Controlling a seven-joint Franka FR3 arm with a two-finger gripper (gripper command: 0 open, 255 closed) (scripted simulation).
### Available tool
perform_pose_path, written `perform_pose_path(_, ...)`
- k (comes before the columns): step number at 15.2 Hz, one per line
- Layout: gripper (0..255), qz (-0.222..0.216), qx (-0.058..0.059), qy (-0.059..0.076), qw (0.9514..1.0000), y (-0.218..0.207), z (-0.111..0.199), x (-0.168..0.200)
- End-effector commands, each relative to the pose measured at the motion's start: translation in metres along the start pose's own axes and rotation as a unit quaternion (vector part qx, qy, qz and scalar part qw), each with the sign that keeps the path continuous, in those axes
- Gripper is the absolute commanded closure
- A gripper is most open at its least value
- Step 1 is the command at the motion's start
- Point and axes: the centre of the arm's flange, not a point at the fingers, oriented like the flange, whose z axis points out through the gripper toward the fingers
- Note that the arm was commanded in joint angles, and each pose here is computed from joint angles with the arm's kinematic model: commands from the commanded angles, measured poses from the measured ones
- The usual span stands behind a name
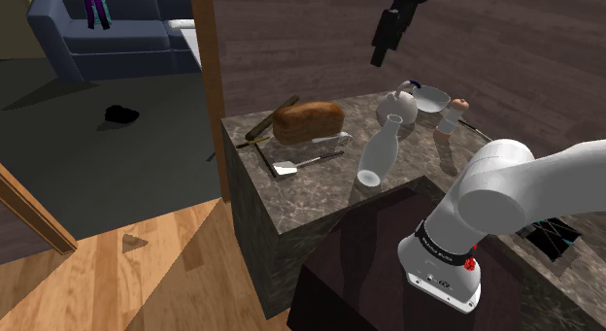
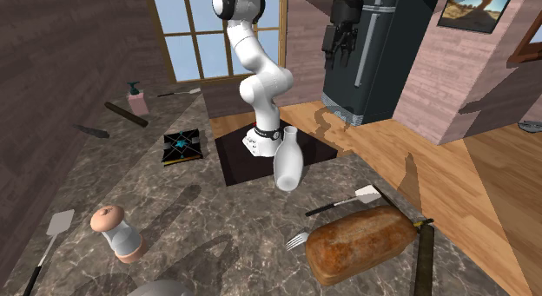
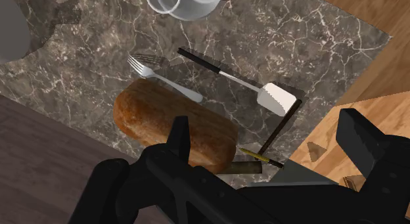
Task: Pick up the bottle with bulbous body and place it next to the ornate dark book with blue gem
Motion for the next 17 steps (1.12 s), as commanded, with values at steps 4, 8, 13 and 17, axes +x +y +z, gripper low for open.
perform_pose_path(4, 0, 0.012, 0.011, 0.003, 0.9999, 0.021, 0.032, -0.016)
perform_pose_path(8, 0, 0.029, 0.025, 0.007, 0.9993, 0.048, 0.075, -0.039)
perform_pose_path(13, 0, 0.049, 0.043, 0.011, 0.9978, 0.079, 0.13, -0.067)
perform_pose_path(17, 0, 0.066, 0.057, 0.015, 0.9961, 0.102, 0.175, -0.091)
